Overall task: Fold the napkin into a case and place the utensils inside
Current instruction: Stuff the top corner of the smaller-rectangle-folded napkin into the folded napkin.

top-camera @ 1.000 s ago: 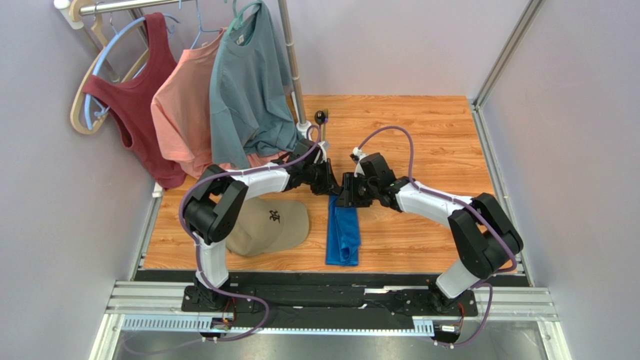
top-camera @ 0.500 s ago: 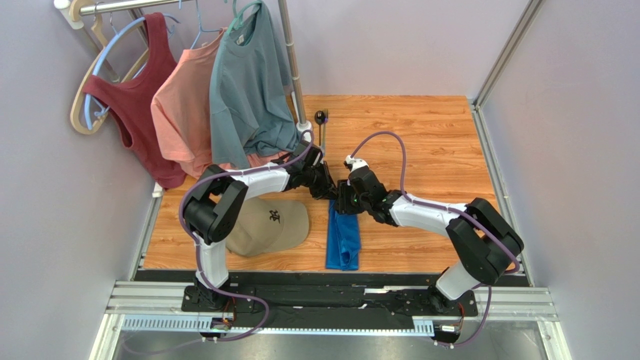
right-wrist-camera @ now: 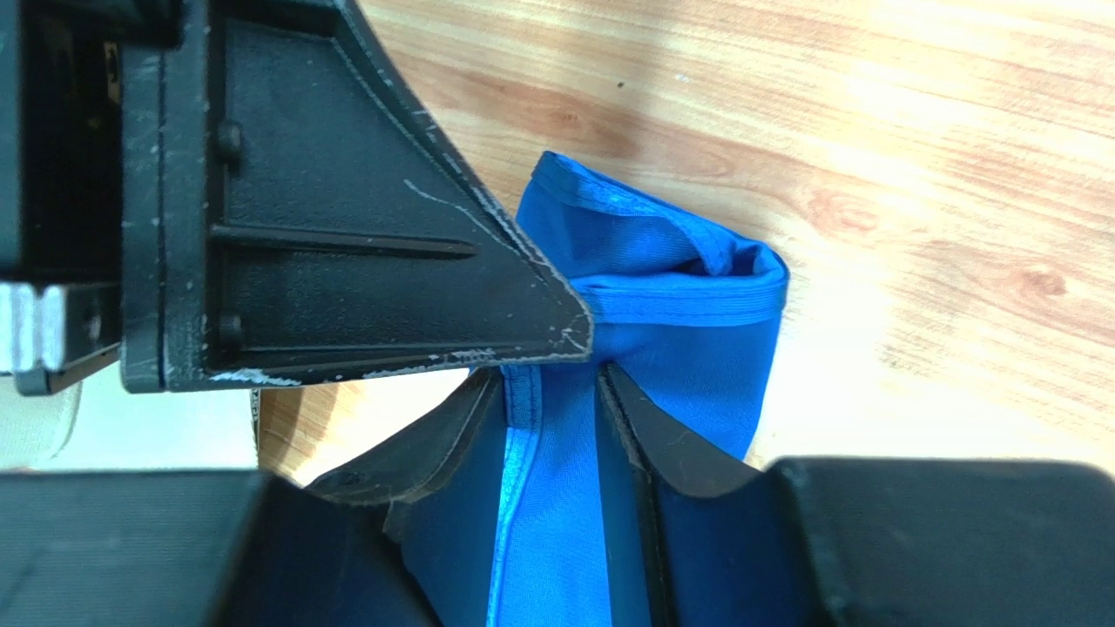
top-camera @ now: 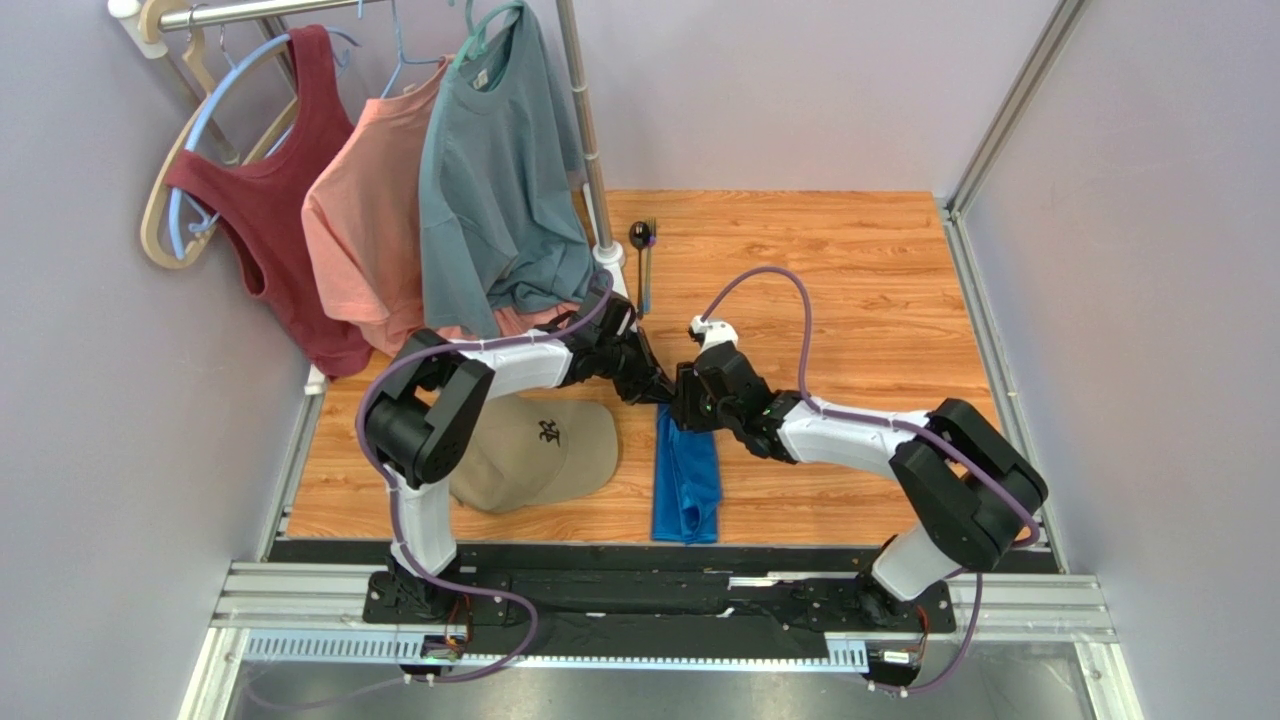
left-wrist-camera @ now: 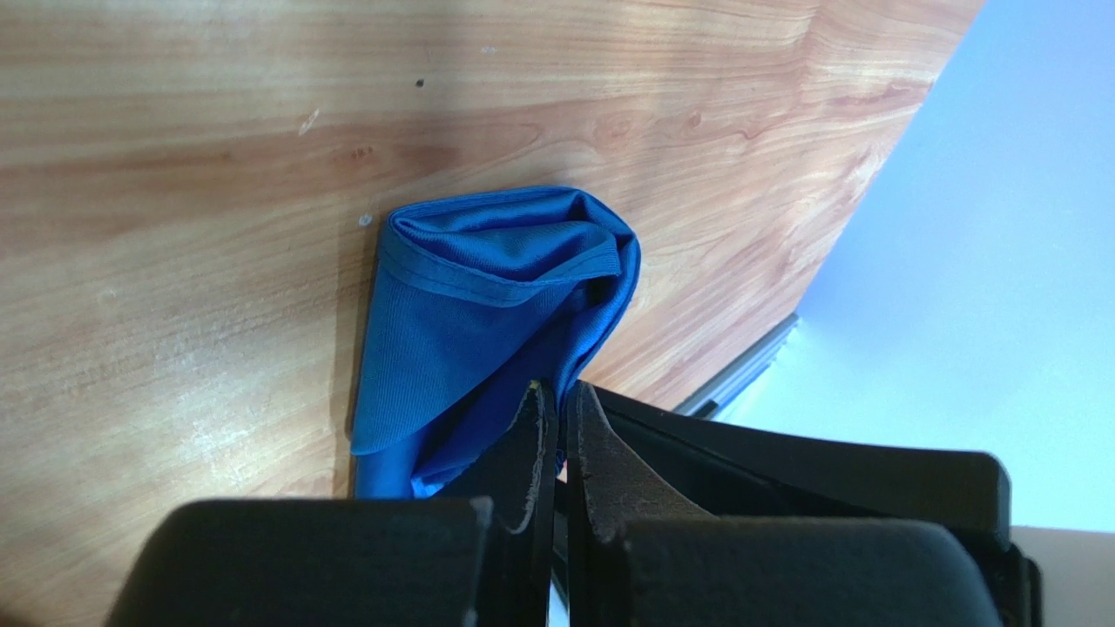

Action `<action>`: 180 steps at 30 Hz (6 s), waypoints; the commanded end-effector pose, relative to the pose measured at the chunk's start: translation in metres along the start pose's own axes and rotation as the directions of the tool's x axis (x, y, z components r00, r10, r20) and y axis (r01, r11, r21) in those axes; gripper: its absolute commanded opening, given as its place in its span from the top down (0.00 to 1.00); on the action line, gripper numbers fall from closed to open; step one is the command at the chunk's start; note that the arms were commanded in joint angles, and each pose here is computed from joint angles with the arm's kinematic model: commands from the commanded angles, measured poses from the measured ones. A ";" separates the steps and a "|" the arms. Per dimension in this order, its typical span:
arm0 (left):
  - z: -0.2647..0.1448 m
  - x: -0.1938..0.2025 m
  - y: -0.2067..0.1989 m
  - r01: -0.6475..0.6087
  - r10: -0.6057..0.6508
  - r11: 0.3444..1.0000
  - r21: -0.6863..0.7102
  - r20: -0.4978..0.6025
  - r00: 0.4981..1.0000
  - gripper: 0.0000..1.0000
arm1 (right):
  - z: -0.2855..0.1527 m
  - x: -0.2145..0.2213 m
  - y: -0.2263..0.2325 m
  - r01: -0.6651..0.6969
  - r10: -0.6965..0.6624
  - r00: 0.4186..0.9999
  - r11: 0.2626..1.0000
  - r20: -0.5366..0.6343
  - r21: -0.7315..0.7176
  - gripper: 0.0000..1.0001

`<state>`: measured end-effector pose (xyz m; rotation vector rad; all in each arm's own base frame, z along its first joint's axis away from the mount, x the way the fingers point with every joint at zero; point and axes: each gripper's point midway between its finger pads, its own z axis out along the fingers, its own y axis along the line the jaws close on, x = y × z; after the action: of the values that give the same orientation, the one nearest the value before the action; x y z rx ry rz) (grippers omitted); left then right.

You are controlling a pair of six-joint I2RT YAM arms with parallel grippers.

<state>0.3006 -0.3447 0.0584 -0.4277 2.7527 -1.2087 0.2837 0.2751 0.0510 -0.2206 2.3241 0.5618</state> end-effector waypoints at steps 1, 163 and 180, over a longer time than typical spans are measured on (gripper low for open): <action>-0.017 0.001 -0.027 0.027 -0.028 0.996 0.087 0.005 1.000 1.00 | 0.004 -0.015 0.006 0.033 -0.034 0.995 0.999 0.093 0.016 0.67; 0.016 0.016 -0.001 -0.735 0.769 0.636 -0.238 0.109 0.630 0.94 | -0.045 0.015 -0.014 -0.261 0.139 0.856 0.948 -0.498 -0.184 1.00; 0.003 0.027 -0.014 -0.726 0.748 0.663 -0.180 0.122 0.652 0.67 | -0.039 0.025 -0.020 -0.253 0.146 0.822 0.959 -0.551 -0.124 1.00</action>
<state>0.2763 -0.3568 0.0331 0.5349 2.4704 -0.6839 0.2394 0.2356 0.0460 -0.2637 2.8752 0.9390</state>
